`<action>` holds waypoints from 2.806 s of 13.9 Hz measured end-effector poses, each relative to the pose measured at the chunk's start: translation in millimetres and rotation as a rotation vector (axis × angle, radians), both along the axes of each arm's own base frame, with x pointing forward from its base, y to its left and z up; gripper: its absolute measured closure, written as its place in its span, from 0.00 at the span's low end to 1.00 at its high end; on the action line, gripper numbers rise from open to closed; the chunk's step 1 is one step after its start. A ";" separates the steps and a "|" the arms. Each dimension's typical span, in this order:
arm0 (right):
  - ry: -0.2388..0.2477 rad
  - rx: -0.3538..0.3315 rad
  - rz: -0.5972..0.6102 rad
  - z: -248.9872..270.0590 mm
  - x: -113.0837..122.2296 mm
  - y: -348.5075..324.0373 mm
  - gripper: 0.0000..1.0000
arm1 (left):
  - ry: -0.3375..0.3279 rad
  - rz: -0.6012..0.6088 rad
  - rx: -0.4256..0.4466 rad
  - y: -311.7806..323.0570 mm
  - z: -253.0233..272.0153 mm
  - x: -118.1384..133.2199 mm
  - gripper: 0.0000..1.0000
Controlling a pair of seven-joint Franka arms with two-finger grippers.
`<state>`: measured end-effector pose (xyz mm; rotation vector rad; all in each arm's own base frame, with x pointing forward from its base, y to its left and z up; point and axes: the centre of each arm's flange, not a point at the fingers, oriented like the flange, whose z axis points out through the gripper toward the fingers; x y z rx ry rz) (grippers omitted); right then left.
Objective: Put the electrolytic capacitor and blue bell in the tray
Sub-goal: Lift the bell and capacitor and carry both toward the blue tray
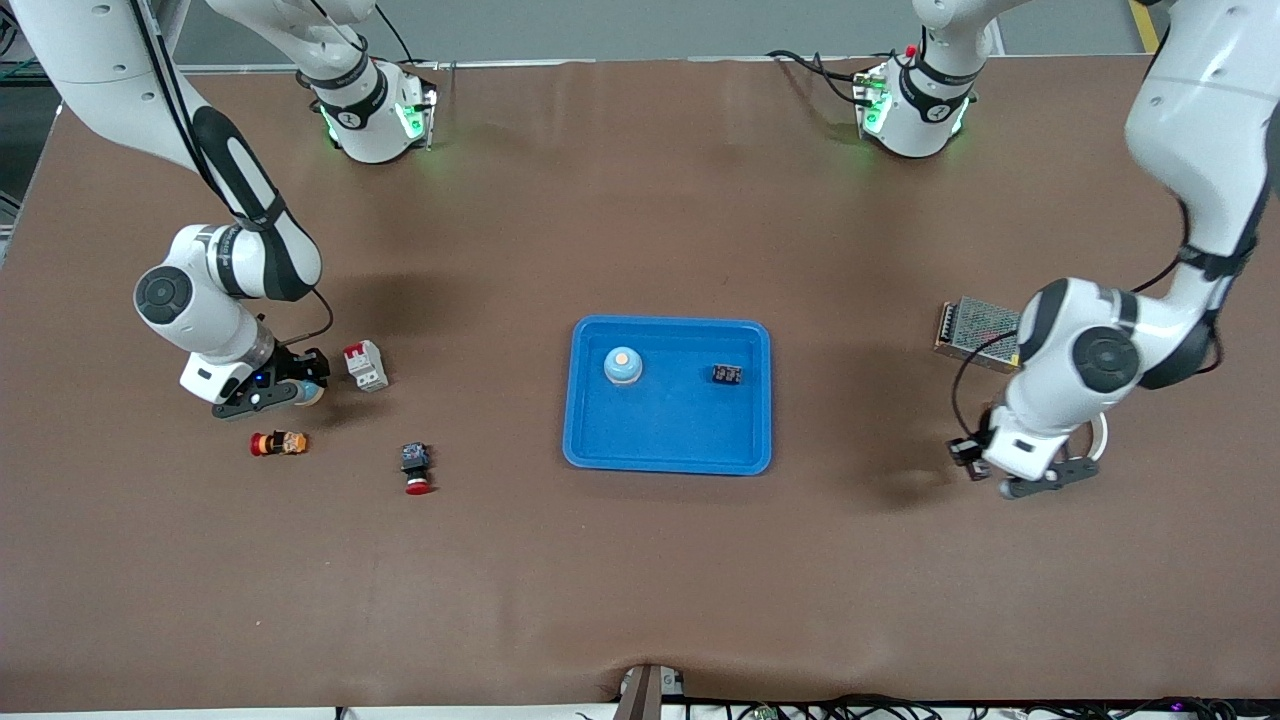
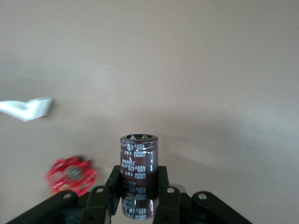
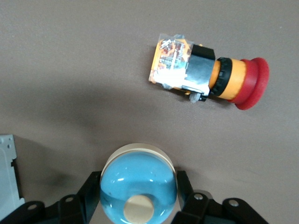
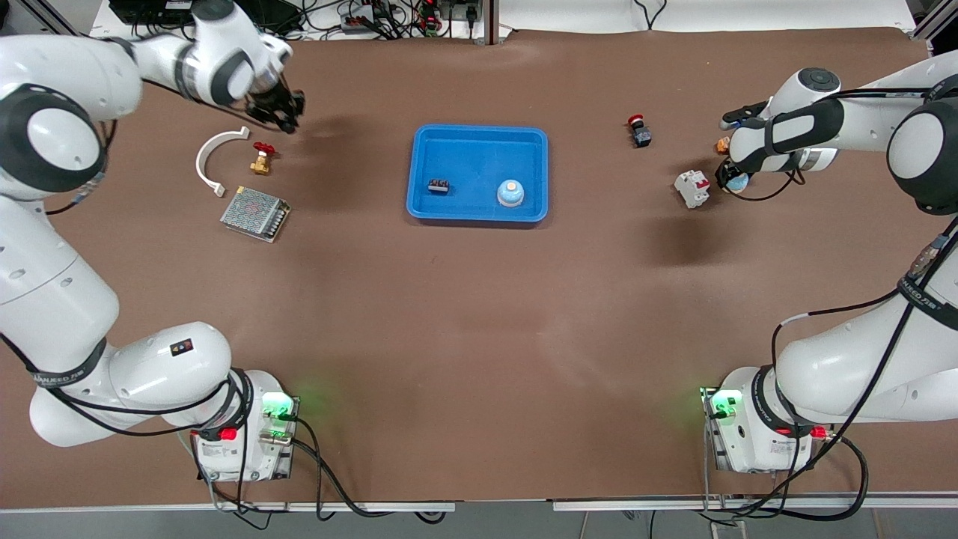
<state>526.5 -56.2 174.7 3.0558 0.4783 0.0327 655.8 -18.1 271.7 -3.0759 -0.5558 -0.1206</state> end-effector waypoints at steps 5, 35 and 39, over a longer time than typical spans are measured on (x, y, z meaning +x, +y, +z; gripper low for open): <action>-0.002 0.000 0.001 1.4 1.4 0.4 0.31 | 0.017 0.224 -0.103 -1.6 127.9 20.0 0.66; 0.056 0.104 -0.517 220.8 56.7 362.5 0.31 | 0.083 1.059 -0.189 -277.7 140.7 -28.6 0.66; 0.021 0.136 -0.592 172.8 50.3 426.3 0.31 | 0.062 1.143 -0.187 -308.6 106.5 -33.1 0.66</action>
